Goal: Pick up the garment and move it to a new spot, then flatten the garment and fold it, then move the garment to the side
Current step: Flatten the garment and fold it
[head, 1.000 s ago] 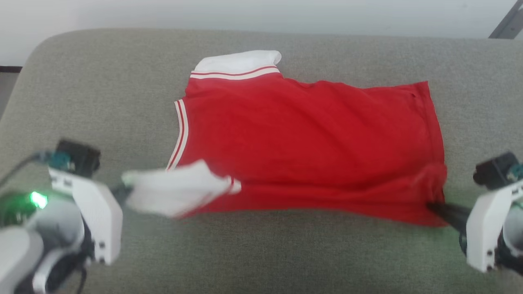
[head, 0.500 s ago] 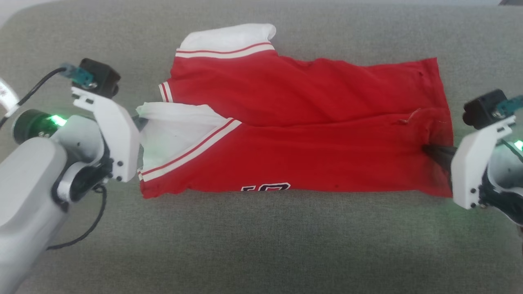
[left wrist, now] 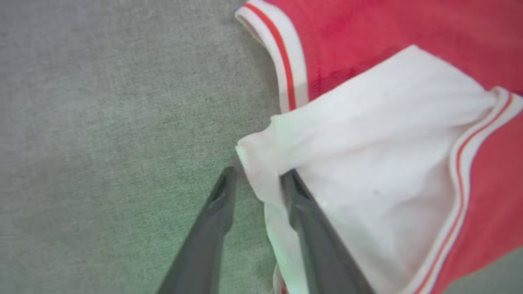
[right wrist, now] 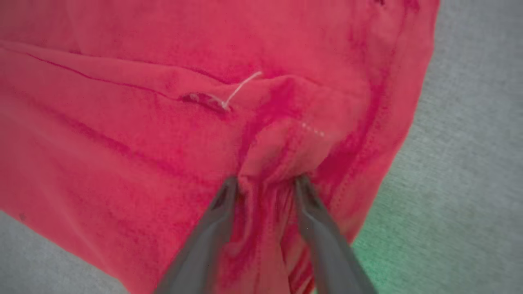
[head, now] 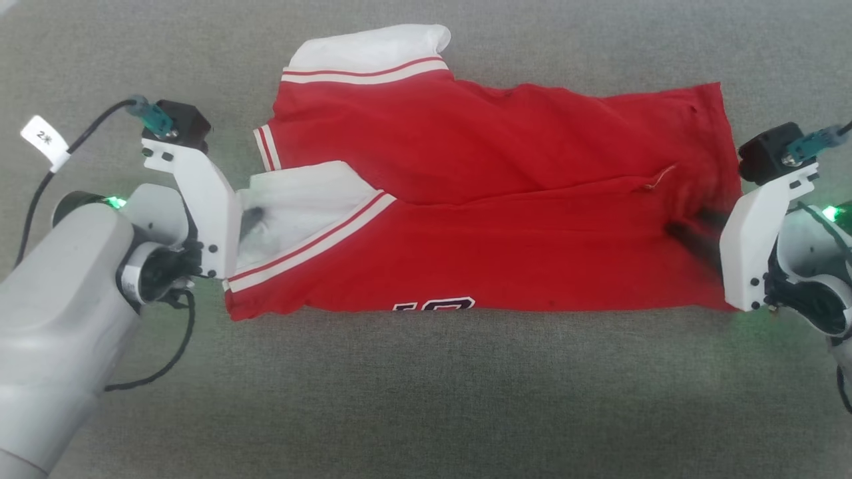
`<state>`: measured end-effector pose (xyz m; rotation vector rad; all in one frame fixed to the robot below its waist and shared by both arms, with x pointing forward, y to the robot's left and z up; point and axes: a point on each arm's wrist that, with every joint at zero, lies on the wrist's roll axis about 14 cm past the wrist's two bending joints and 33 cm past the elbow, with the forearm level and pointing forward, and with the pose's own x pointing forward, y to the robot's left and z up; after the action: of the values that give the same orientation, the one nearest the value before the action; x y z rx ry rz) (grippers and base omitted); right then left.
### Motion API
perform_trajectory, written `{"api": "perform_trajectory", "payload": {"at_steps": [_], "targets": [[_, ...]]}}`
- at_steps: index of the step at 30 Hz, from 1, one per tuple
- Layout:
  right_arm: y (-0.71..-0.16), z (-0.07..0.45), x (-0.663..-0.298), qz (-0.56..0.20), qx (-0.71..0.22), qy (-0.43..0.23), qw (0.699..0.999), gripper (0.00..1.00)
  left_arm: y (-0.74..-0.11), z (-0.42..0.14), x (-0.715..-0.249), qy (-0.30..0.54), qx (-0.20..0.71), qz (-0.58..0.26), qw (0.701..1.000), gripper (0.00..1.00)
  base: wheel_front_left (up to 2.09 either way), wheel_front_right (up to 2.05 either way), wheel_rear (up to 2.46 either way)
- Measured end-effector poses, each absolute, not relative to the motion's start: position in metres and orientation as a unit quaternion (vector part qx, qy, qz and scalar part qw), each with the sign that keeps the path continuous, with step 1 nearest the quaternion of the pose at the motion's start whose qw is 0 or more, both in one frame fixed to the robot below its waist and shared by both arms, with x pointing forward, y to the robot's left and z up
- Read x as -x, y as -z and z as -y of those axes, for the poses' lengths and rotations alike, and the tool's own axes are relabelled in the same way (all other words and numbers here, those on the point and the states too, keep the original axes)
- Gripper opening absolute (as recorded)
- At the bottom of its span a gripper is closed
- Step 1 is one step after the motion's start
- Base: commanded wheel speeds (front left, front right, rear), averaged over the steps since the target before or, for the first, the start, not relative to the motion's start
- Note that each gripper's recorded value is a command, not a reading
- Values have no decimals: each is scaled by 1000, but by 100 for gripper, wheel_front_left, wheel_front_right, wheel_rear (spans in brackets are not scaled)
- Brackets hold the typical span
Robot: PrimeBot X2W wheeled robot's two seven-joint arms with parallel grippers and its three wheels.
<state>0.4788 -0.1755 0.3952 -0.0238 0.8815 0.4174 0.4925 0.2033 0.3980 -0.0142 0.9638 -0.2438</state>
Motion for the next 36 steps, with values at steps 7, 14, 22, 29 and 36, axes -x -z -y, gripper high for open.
{"api": "perform_trajectory", "payload": {"at_steps": [7, 14, 22, 29, 36], "targets": [[-427, 180, -495, -358, 4, -192, 914, 100, -424, -219, -493, 86, 19, -449, 889, 100, 0, 0, 0], [-464, 187, -506, -267, -23, -165, 949, 100, -430, -216, -462, 78, 31, -472, 877, 100, 0, 0, 0], [-496, 205, -500, -180, -42, -116, 976, 100, -422, -207, -429, 71, 35, -507, 858, 100, 0, 0, 0], [-501, 220, -481, -152, -62, -76, 984, 100, -404, -205, -425, 46, 56, -526, 848, 100, 0, 0, 0], [-496, 241, -461, -149, -65, -30, 986, 100, -385, -204, -427, 37, 63, -541, 838, 96, 0, 0, 0]]}}
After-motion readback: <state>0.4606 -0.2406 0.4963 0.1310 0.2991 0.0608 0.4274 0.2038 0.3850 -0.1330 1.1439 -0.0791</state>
